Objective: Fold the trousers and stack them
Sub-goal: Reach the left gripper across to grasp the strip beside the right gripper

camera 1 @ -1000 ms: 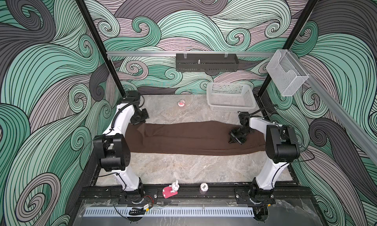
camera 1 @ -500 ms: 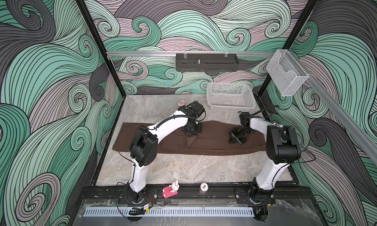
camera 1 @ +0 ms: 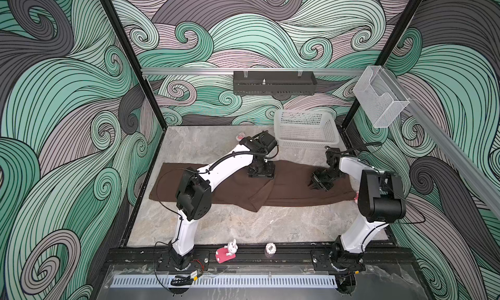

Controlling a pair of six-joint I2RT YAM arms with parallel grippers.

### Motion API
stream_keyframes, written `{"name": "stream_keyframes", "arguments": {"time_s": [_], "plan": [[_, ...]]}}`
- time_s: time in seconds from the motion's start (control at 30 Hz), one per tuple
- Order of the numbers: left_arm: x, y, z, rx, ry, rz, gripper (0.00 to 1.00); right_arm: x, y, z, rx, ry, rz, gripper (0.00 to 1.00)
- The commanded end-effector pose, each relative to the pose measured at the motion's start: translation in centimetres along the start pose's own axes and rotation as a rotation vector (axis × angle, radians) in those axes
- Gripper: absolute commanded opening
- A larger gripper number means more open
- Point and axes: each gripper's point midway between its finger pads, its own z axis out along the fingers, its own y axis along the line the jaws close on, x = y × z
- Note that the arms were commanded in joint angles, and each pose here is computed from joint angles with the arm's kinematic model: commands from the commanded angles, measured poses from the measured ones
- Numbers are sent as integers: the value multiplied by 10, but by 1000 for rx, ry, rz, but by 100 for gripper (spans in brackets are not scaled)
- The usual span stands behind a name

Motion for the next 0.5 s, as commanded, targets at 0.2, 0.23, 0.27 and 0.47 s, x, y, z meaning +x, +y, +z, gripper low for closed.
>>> {"name": "stream_keyframes", "arguments": {"time_s": [0.2, 0.23, 0.27, 0.47], "plan": [[-3, 1, 45, -27, 138, 99, 70, 3, 2, -11, -29, 9, -10, 17], [-4, 0, 49, -22, 142, 123, 70, 4, 1, -11, -29, 10, -9, 17], [-7, -1, 51, -18, 141, 140, 70, 4, 0, -12, -30, 10, -9, 17], [-12, -1, 73, 39, 182, 212, 71, 7, -4, -15, -26, 14, -23, 17]]}}
